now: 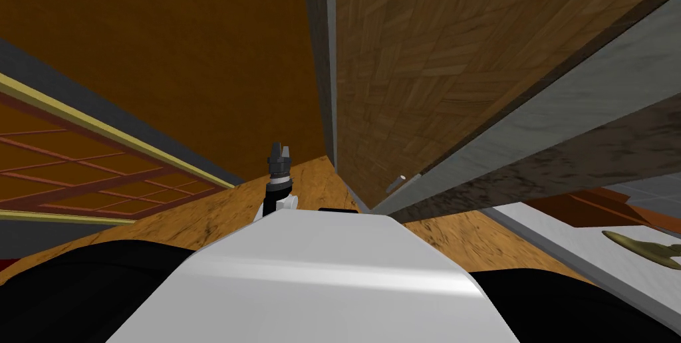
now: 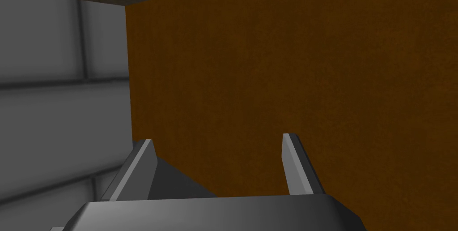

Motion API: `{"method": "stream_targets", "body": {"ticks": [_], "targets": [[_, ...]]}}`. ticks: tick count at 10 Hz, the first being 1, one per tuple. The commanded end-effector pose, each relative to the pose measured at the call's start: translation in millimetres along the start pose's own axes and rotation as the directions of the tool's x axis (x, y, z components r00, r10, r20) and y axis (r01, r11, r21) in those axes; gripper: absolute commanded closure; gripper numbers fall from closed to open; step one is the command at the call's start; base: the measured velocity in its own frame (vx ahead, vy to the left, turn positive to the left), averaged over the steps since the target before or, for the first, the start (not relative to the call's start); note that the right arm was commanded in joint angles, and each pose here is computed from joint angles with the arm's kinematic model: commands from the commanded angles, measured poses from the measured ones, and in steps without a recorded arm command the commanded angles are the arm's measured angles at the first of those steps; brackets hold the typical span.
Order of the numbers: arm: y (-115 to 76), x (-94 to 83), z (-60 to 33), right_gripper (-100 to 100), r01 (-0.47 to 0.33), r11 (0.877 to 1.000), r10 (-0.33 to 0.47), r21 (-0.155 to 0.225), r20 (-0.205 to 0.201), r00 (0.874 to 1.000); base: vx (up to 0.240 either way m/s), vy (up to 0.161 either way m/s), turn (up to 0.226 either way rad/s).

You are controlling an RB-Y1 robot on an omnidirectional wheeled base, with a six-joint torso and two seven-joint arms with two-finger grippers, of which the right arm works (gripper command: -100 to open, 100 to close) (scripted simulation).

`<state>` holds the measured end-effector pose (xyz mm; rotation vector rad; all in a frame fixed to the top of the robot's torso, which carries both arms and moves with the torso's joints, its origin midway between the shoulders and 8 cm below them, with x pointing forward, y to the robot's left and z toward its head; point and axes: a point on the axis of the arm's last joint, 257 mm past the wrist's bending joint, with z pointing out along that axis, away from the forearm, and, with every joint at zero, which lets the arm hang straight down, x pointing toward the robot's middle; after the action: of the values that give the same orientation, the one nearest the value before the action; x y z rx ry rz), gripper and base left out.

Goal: Push the door open

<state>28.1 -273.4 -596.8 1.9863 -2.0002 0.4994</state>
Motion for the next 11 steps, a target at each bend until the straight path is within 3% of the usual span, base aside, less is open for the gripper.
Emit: {"method": "stream_targets", "body": {"ticks": [1,6,11], "targets": [[14.5,-4.0,2.4,-100,-0.023,0.999,0.023,-0.041,0.011,1.0,0.122,0.01,-0.053],[54.1,-13.7,5.3,-100,-0.085,0.982,0.092,-0.169,0.034,0.995,0.103,0.017,-0.055],[92.7,-21.1,4.4,-100,-0.141,0.945,0.158,-0.294,0.036,0.987,0.113,0.016,-0.055]]}}
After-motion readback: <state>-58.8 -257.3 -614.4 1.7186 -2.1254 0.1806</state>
